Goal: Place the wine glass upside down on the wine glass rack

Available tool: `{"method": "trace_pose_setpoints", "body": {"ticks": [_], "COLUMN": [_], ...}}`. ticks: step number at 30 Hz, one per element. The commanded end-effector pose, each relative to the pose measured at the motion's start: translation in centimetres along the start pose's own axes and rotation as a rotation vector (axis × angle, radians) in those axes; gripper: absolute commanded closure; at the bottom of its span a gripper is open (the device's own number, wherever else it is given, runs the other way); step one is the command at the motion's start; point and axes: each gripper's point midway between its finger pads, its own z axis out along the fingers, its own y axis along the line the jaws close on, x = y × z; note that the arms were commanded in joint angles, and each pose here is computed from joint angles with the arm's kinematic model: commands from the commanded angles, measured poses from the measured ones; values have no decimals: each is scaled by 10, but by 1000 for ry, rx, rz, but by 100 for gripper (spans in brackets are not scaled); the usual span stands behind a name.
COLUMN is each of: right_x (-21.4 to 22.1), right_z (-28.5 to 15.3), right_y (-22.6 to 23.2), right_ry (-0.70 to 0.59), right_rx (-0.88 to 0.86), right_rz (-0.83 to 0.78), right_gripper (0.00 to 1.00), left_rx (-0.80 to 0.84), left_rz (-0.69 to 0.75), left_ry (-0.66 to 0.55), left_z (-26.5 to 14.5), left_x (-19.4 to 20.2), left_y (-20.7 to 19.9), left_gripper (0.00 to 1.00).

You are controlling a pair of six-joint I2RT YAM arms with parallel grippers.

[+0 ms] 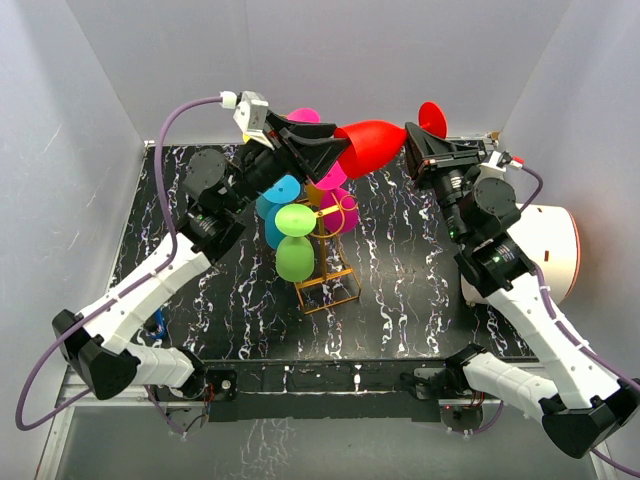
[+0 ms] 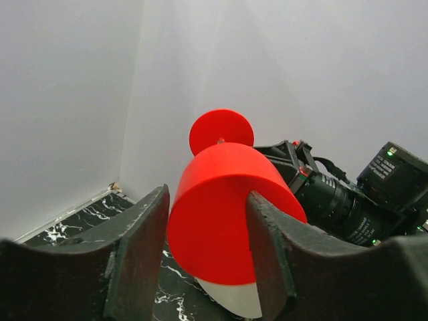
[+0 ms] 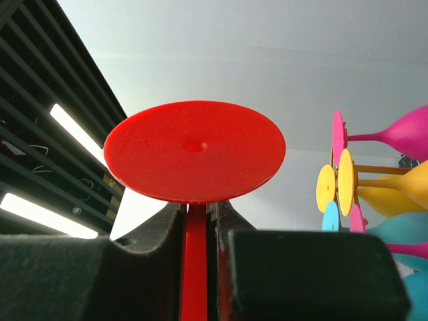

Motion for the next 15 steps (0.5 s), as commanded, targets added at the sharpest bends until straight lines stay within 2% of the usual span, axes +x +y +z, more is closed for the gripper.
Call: {"method": "trace_pose_setpoints", "body": {"ticks": [1, 8, 11, 15], "right_x": [-16, -31, -34, -27], "right_z": [-11, -22, -27, -33], "right_y": [54, 60, 68, 70], "right_ry": [-74, -141, -153, -111], "right_rx": [-121, -132, -167, -204], "right_rz": [-73, -274, -414, -616], "right_gripper": [100, 100, 100, 100], "left_rx": [2, -14, -19, -59], "left_rz": [15, -35, -84, -185], "left_ry": [-43, -86, -90, -42], "left_z": [-17, -38, -40, -36], "left_x": [-21, -38, -45, -45], "left_y": [-13, -23, -26, -26], "left_gripper": [47, 40, 38, 29]}}
